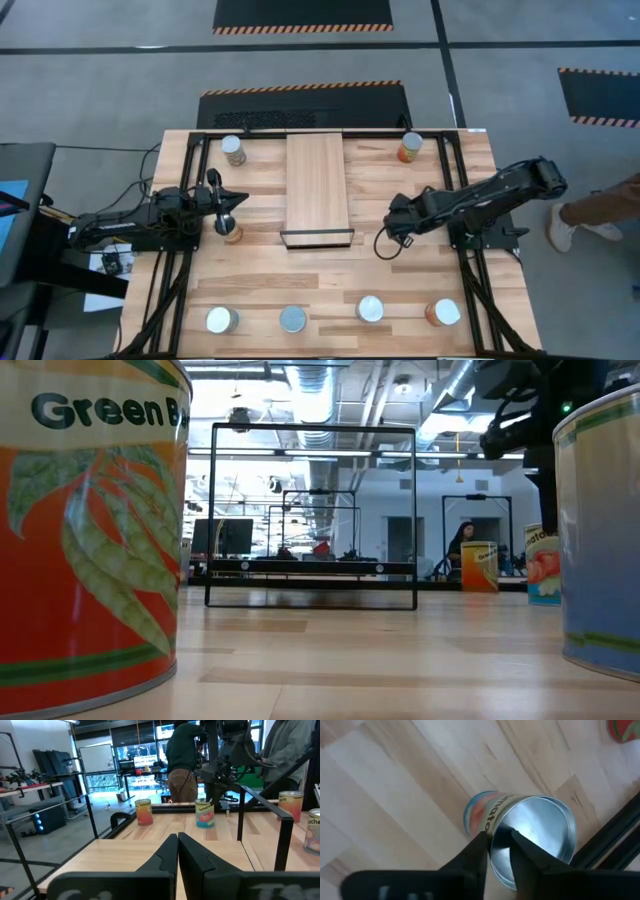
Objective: Pick and place cans onto a shelf
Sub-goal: Put the top canned tomatoes on the shelf
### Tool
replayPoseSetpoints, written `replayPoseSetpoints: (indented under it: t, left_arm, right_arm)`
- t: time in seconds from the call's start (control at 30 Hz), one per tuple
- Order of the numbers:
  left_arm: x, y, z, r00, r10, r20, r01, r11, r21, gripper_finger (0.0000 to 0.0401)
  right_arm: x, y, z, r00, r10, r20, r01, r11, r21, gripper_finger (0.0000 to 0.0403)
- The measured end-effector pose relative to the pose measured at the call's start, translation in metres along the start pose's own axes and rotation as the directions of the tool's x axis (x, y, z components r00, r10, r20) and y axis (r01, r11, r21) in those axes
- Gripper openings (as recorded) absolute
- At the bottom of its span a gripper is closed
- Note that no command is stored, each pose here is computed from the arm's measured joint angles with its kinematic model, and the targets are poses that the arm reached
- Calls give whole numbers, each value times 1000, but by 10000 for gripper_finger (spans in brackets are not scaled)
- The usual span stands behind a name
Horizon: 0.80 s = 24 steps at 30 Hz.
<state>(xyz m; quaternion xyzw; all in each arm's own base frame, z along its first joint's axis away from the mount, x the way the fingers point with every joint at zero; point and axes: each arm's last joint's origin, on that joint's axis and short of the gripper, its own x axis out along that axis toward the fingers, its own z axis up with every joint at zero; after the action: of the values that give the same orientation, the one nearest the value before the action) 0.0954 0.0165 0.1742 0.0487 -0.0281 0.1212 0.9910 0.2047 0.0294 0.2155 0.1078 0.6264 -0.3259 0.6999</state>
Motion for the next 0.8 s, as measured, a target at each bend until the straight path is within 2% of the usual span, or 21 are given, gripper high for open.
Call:
replayPoseSetpoints:
  t: [0.2, 0.4, 0.53, 0.67, 0.8]
  left_arm:
    - [0, 0, 1, 1000, 1, 5, -1, 1000, 2, 4]
    - [0, 0, 1, 1000, 2, 13, -2, 1000, 3, 4]
    - [0, 0, 2, 1000, 2, 17, -2, 1000, 2, 4]
    - [0, 0, 2, 1000, 12, 17, -12, 1000, 2, 4]
    - [0, 1, 2, 1000, 24, 18, -24, 1000, 1, 4]
  right_arm:
    - [-7, -2, 0, 997, 81, -14, -81, 996, -38, 9]
    - [-37, -8, 20, 983, 174, 61, -171, 984, -58, 16]
    - [-66, -20, 46, 960, 218, 175, -211, 976, -57, 5]
    - [-95, -43, 78, 929, 227, 293, -239, 971, 4, 8]
    - [-105, -65, 122, 914, 201, 351, -230, 972, 42, 10]
